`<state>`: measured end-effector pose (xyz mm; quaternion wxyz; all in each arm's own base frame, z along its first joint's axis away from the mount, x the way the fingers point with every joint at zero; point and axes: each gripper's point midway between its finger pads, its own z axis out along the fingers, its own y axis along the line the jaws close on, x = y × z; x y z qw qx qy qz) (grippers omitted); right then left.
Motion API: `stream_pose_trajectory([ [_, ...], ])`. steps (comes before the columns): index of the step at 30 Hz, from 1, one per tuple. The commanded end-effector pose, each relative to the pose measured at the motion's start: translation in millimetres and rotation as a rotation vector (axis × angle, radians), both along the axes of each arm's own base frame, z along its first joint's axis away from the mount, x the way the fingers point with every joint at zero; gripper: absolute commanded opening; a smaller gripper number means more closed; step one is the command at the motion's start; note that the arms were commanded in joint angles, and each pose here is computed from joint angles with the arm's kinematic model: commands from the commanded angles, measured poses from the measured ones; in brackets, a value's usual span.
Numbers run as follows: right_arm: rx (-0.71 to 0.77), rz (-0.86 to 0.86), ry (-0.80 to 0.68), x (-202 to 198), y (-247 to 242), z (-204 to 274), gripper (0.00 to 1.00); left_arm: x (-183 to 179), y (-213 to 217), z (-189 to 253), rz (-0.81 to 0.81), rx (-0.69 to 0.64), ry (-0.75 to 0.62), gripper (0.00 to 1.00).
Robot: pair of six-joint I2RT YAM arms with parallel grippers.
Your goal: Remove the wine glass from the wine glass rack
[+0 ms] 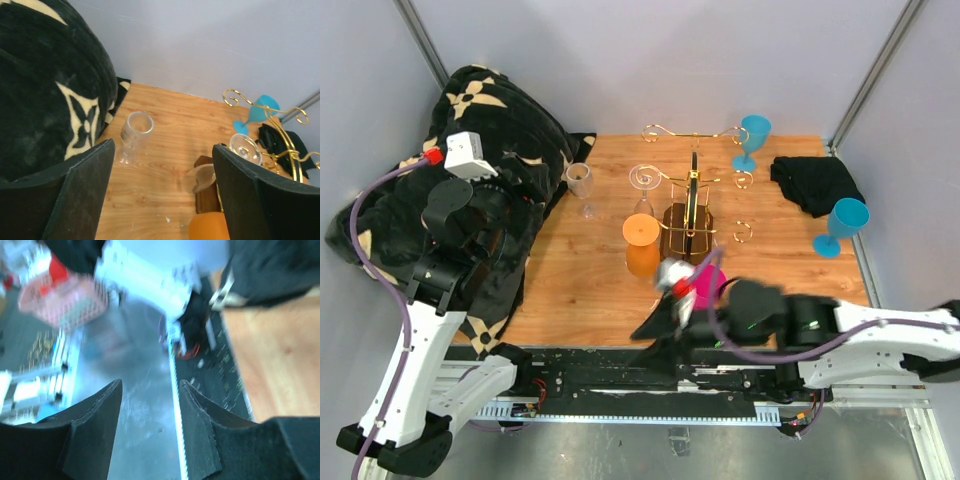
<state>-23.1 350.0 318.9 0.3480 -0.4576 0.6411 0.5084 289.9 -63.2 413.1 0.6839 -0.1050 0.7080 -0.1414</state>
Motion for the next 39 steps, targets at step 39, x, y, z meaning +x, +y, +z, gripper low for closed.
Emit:
stream_pose_trajectory([
  [39, 0.034, -1.016, 0.048, 283, -205, 67, 0.51, -36, -179, -134, -0.876, -0.197, 0.575, 0.73],
])
